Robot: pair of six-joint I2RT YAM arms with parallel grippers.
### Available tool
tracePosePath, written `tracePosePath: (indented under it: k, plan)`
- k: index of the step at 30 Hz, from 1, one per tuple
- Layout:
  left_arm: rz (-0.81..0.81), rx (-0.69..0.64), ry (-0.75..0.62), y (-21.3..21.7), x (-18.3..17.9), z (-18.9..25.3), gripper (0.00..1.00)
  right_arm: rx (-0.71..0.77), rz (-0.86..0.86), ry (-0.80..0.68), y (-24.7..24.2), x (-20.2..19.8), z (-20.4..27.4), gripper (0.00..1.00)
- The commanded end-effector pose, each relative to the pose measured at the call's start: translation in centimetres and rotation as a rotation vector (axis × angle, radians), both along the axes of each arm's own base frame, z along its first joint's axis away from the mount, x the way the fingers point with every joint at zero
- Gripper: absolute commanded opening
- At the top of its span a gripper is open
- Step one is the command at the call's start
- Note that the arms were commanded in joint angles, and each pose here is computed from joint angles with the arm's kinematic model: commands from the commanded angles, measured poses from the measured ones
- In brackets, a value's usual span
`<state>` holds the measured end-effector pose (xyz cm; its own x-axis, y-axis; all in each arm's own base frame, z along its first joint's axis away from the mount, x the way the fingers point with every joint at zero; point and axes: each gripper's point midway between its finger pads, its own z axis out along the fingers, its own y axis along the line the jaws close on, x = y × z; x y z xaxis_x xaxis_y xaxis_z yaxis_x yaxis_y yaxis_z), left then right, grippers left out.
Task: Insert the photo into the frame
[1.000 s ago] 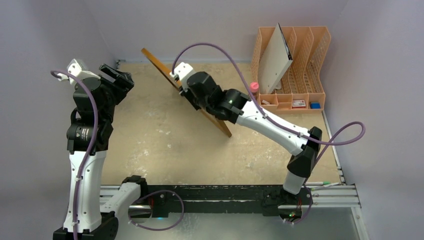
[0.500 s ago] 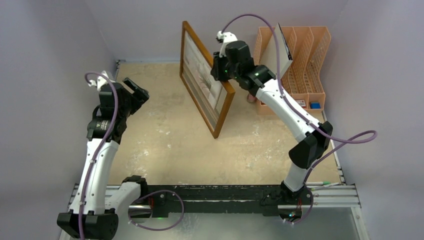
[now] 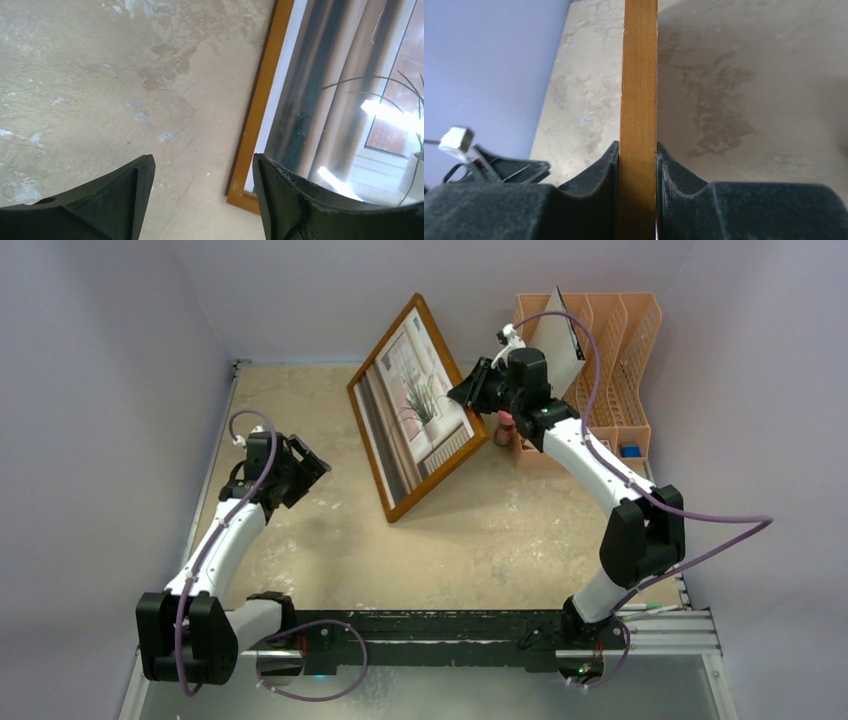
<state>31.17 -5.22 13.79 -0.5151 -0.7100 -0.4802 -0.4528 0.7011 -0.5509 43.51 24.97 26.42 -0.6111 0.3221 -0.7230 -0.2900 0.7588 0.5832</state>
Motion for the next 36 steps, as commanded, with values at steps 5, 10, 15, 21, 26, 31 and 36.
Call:
tracePosePath:
  k: [5, 10, 15, 21, 26, 31, 36]
  plan:
    - [0.155, 0.069, -0.07, 2.7, 1.7, -1.6, 0.73, 0.191, 0.154, 0.045, 3.5, -4.6, -1.5, 0.0]
    - [0.201, 0.074, -0.115, 3.4, 2.3, -3.5, 0.74, 0.279, 0.06, 0.104, 2.5, -6.3, -3.8, 0.0]
    - [0.165, 0.05, -0.058, 2.5, 1.4, -6.9, 0.75, 0.309, 0.03, 0.159, 1.7, -8.6, -6.8, 0.0]
    - [0.086, 0.02, -0.091, 1.3, 1.4, -7.9, 0.75, 0.273, 0.057, 0.236, 1.7, -10.8, -10.6, 0.0]
    - [0.026, -0.003, -0.085, 0.3, 1.1, -8.3, 0.75, 0.253, 0.072, 0.28, 1.2, -12.7, -13.2, 0.0]
    - [-0.08, -0.024, -0.048, -1.2, 0.8, -8.8, 0.75, 0.215, 0.079, 0.32, 0.6, -14.0, -15.2, 0.0]
    - [-0.103, -0.014, 0.014, -1.3, 0.3, -10.3, 0.74, 0.165, 0.105, 0.364, 0.4, -14.8, -17.4, 0.07]
